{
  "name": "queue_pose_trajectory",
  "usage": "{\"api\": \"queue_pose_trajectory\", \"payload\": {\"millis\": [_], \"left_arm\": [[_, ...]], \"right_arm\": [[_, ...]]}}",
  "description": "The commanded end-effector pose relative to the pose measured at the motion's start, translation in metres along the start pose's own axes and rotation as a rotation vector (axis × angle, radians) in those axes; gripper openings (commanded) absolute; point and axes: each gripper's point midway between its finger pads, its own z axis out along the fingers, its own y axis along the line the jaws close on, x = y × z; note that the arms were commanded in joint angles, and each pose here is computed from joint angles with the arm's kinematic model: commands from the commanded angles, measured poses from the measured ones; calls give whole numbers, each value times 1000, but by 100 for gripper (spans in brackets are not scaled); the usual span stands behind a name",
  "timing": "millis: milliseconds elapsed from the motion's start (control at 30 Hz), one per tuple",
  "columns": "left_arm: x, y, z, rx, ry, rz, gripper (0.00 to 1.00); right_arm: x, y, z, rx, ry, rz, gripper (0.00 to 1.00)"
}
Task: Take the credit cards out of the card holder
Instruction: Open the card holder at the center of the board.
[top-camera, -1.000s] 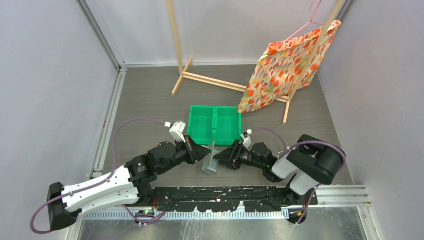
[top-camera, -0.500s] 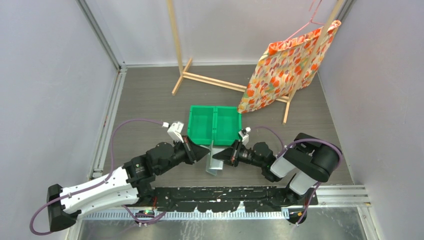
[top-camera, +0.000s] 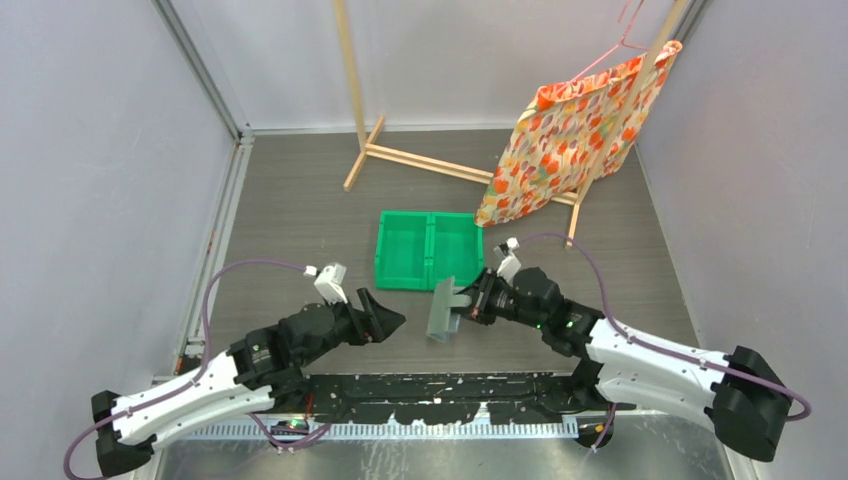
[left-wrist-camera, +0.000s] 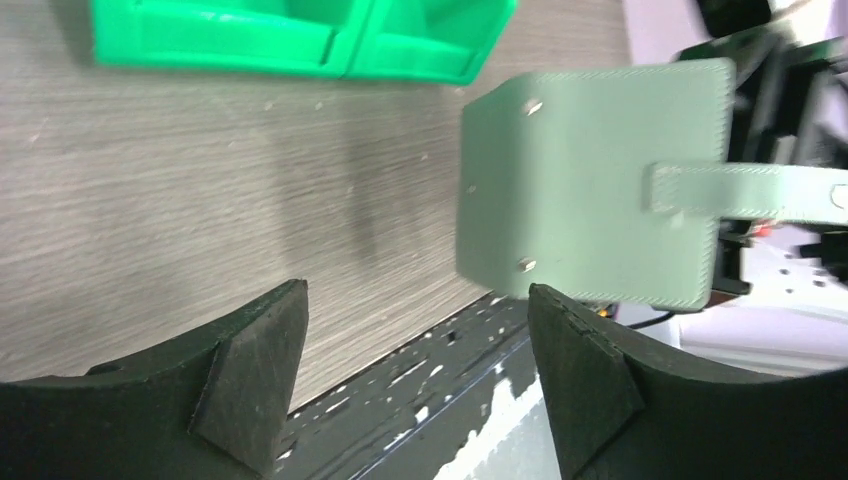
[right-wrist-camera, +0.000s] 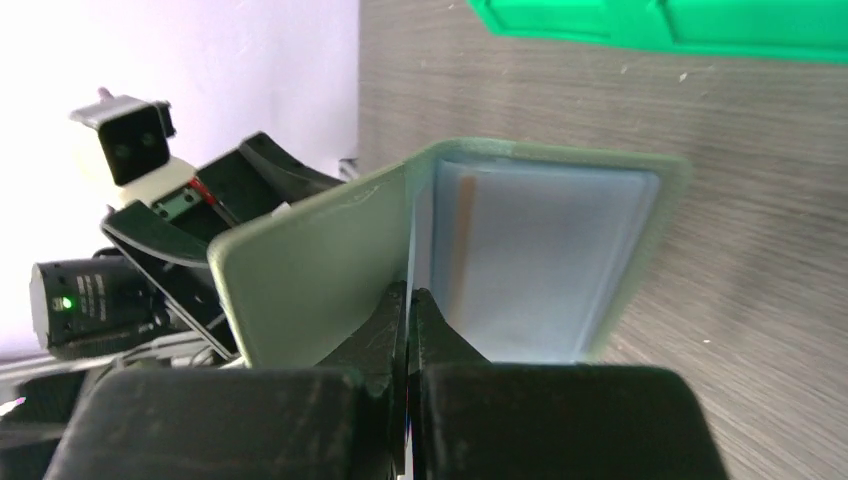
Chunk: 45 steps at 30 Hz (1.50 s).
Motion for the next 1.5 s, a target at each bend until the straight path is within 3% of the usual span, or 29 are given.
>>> {"api": "queue_pose_trajectory", "payload": {"millis": [0, 300, 533, 733, 867, 967, 1000, 1133, 1233, 1333, 1400, 1467], "left_arm": [[8, 28, 0, -81, -4, -15, 84], [22, 28, 6, -51, 53, 38, 95], [36, 27, 24, -127, 159, 122, 94], [33, 30, 32, -163, 145, 141, 91], [35, 15, 35, -66, 143, 136, 95], [38, 8, 37, -33, 162, 154, 91], [38, 10, 38, -42, 162, 155, 89], [32, 11, 39, -75, 141, 169, 88], [28, 15, 39, -94, 123, 170, 87], [28, 21, 37, -102, 107, 152, 86], [30, 20, 36, -77, 99, 133, 85], [32, 22, 35, -56, 91, 118, 84]], "right_arm": [[2, -60, -5, 341, 30, -81, 1], [16, -80, 26, 463, 85, -125, 1], [17, -74, 56, 519, 117, -158, 1], [23, -92, 65, 584, 142, -149, 1], [25, -100, 66, 604, 151, -151, 1], [25, -97, 69, 597, 158, -162, 1], [25, -93, 70, 588, 159, -162, 6], [21, -80, 65, 555, 140, -169, 48], [19, -64, 61, 506, 139, -182, 60], [17, -49, 57, 467, 127, -194, 58], [15, -43, 56, 445, 113, -199, 50], [15, -42, 58, 438, 110, -198, 31]]}}
